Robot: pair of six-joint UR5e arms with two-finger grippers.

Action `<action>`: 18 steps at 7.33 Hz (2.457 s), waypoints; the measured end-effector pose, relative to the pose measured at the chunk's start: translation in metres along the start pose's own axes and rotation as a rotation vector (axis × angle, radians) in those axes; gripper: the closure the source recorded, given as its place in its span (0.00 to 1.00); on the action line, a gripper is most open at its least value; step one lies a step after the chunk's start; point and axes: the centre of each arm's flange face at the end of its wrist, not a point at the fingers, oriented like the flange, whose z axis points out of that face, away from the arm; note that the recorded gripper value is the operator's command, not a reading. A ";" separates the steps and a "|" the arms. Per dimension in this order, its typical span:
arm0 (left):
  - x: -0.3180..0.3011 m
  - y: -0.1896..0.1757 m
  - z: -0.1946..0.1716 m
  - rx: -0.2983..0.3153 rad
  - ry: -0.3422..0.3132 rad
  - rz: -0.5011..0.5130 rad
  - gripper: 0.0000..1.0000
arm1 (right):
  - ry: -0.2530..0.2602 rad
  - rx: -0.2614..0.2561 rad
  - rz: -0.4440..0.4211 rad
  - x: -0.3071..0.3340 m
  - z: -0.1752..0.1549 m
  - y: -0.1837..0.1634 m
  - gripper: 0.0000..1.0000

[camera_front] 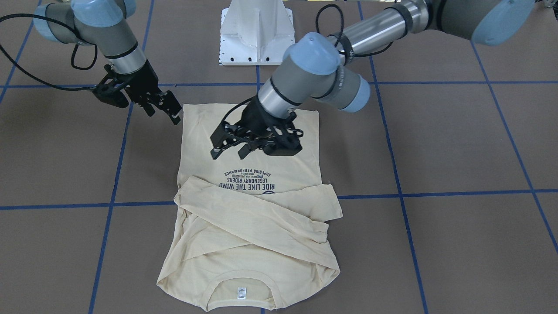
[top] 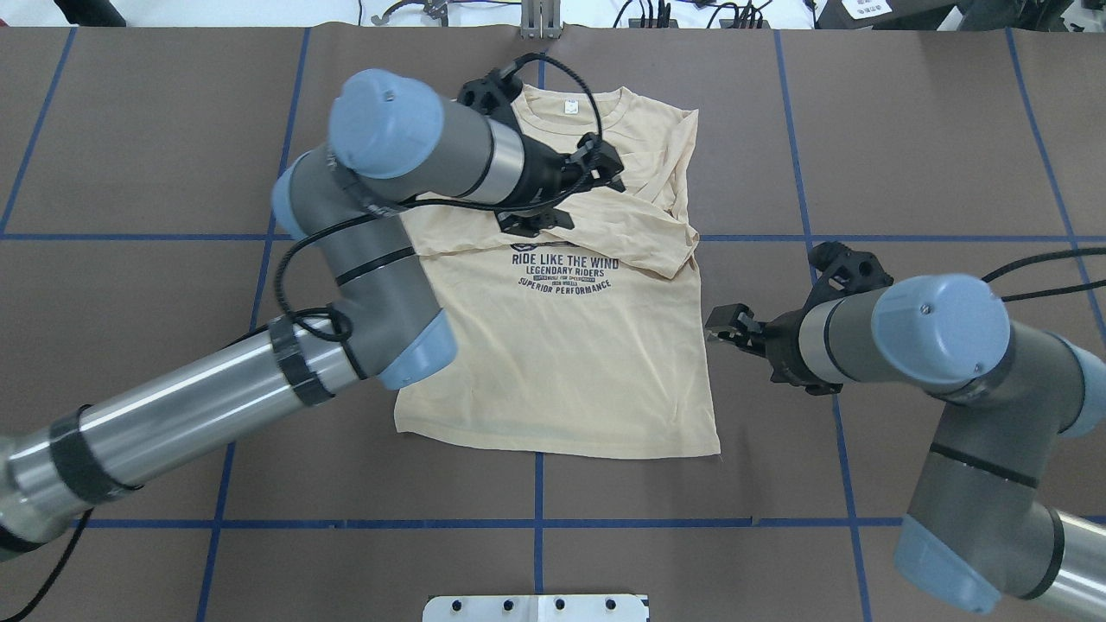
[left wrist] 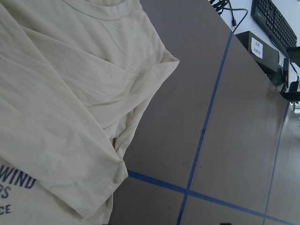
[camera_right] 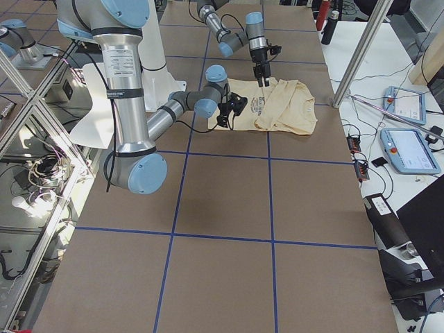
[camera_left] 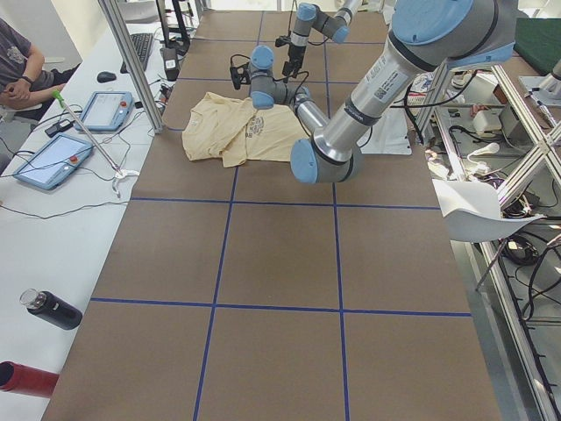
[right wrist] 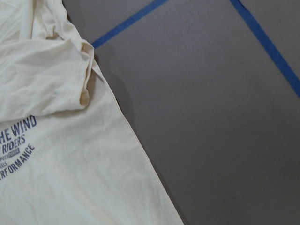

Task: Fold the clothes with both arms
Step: 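Fold the sleeve across with the left gripper while the right moves to the hem, then release and withdraw the left gripper while the right gripper reaches the hem corner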

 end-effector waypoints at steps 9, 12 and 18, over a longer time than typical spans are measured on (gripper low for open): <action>-0.144 -0.013 -0.178 0.067 -0.215 0.373 0.20 | -0.017 0.097 0.209 0.026 0.039 0.120 0.02; -0.142 -0.010 -0.186 0.076 -0.206 0.375 0.20 | 0.013 0.127 0.261 0.028 0.043 0.112 0.06; -0.141 -0.008 -0.190 0.078 -0.201 0.375 0.20 | 0.018 0.142 0.341 0.028 0.047 0.107 0.22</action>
